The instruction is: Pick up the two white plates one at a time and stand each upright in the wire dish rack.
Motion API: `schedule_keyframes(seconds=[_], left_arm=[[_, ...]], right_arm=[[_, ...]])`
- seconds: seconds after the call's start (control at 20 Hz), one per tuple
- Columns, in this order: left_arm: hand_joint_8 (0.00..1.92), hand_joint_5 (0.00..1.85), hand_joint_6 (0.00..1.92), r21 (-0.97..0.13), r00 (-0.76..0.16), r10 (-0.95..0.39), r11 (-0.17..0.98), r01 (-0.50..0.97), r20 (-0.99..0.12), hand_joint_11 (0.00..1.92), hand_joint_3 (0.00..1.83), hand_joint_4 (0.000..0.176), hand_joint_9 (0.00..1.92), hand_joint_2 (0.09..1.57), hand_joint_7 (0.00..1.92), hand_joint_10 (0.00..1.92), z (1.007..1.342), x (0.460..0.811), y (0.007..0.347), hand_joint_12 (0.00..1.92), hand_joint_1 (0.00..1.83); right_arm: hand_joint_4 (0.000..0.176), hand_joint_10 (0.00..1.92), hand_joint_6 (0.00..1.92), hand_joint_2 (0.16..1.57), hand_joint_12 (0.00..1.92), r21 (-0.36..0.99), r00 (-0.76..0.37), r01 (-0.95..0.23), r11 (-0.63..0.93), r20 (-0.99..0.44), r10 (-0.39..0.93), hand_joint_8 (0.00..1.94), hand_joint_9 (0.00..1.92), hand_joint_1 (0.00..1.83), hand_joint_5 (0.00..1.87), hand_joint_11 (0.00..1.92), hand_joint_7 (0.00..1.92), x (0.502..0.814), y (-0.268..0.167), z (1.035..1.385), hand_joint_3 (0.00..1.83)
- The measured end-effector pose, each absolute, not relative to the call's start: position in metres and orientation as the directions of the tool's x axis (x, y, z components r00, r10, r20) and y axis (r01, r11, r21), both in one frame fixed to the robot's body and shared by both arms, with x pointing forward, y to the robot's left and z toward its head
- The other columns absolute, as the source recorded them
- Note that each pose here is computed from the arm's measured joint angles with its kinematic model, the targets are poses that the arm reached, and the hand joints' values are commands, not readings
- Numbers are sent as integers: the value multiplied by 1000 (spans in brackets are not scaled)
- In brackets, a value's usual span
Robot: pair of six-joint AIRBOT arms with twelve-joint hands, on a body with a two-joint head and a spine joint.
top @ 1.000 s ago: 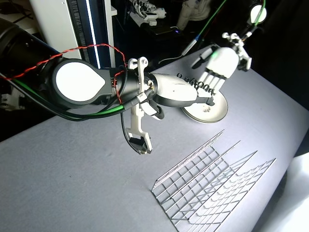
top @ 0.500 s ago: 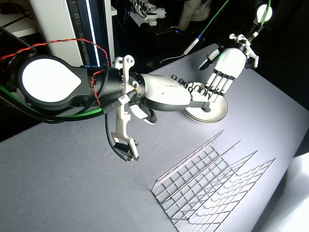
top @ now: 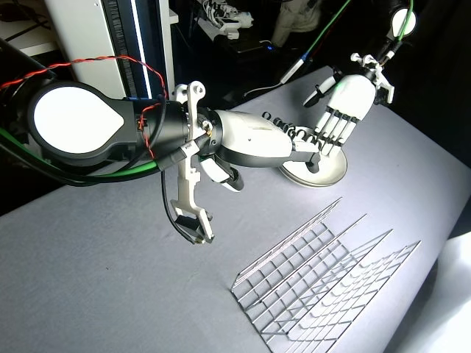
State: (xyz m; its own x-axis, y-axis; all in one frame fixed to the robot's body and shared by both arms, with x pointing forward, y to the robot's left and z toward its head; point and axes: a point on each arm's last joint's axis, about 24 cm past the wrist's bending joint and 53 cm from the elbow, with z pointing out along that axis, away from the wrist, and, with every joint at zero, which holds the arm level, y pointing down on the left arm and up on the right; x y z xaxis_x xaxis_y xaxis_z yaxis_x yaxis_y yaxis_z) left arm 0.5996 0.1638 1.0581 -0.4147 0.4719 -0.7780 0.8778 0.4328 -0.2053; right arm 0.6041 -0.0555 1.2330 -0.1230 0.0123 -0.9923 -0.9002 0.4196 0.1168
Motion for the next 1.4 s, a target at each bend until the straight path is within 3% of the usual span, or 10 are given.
schedule_keyframes(seconds=[0.35,0.4,0.55,0.85,1.1,1.4], left_arm=[[0,5,1,-272,-457,404,435,858,-793,0,2,0,0,1148,0,0,1057,597,137,0,0],[0,9,2,-277,-459,399,434,857,-794,0,3,0,0,1150,0,0,1057,597,134,0,0],[0,7,1,-286,-458,386,425,859,-801,0,1,0,0,1146,0,0,1058,596,121,0,0],[0,8,2,-291,-451,372,412,863,-812,0,0,0,0,1144,0,0,1060,595,103,0,0],[0,6,2,-292,-453,368,415,862,-812,0,0,0,0,1142,0,0,1060,596,102,0,0],[0,2,1,-295,-456,366,416,860,-811,0,2,0,0,1150,0,0,1060,595,101,0,0]], right_arm=[[0,2,3,997,529,116,-123,-900,419,-992,12,2,75,1158,123,0,97,604,-55,1233,7],[0,13,6,965,641,116,-122,-901,419,-992,12,5,117,1163,151,0,131,604,-55,1233,0],[0,12,1,961,720,116,-122,-902,416,-992,13,2,141,1176,153,0,138,603,-55,1233,0],[0,2,2,976,729,130,-139,-907,400,-990,5,2,138,1228,149,0,140,600,-41,1225,2],[0,6,2,973,790,151,-170,-913,380,-985,-19,3,162,1189,157,0,151,594,-21,1207,0],[0,6,10,966,786,192,-220,-911,366,-975,-38,8,171,1266,177,0,162,590,6,1183,0]])
